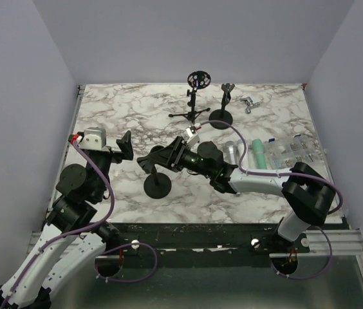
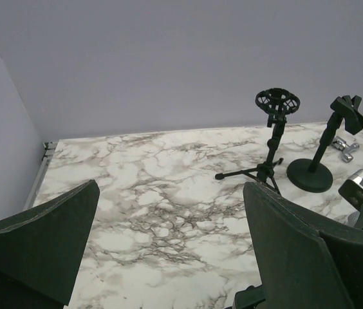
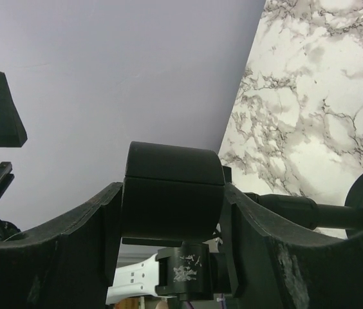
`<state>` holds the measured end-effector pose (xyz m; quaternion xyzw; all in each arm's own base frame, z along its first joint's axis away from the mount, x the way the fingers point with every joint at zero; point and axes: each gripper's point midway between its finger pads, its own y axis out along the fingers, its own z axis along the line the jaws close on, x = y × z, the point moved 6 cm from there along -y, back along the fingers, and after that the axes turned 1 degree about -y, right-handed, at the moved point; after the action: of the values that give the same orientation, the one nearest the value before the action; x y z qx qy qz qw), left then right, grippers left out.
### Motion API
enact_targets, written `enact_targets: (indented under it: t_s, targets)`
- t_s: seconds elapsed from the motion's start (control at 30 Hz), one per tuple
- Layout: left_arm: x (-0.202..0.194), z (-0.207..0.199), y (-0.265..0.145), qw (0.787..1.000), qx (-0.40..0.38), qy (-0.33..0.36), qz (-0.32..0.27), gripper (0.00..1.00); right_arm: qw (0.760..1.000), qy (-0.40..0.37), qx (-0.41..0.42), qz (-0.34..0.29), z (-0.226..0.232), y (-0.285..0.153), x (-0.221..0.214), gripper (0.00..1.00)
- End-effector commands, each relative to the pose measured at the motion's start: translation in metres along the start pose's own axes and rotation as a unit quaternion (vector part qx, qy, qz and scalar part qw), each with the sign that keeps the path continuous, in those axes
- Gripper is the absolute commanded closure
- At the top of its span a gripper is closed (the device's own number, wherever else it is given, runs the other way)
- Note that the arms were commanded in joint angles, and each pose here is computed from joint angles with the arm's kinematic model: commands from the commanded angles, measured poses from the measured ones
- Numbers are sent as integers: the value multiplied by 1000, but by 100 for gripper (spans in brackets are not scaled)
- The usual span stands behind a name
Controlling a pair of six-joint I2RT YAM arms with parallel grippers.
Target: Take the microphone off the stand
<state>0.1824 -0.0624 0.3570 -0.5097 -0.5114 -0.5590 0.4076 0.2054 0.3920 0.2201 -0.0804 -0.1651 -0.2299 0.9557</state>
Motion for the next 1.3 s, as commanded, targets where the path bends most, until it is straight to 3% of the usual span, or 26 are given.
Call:
enact_targets:
  t_s: [0.0,0.33,0.57,0.73,1.07,1.27]
  targets:
    - [2,-5,0,1000,-14,-12,3,3,981,-42,-169,88,-87,-16,-38,36]
    - [2,-6,0,1000,-16,-13,4,3,972,-193,-124,59,-20,-21,1,0]
    - [3,-5,0,1000,-16,-14,2,3,949,-301,-85,33,23,-40,25,0]
    - [4,-5,-1,1000,-18,-17,0,3,933,-354,-56,32,30,-58,27,0]
    - [2,-7,0,1000,-21,-17,3,3,943,-325,-3,74,-32,-71,-30,0]
    - [1,-7,1,1000,-21,-17,7,3,904,-422,-65,18,-68,-64,-63,1]
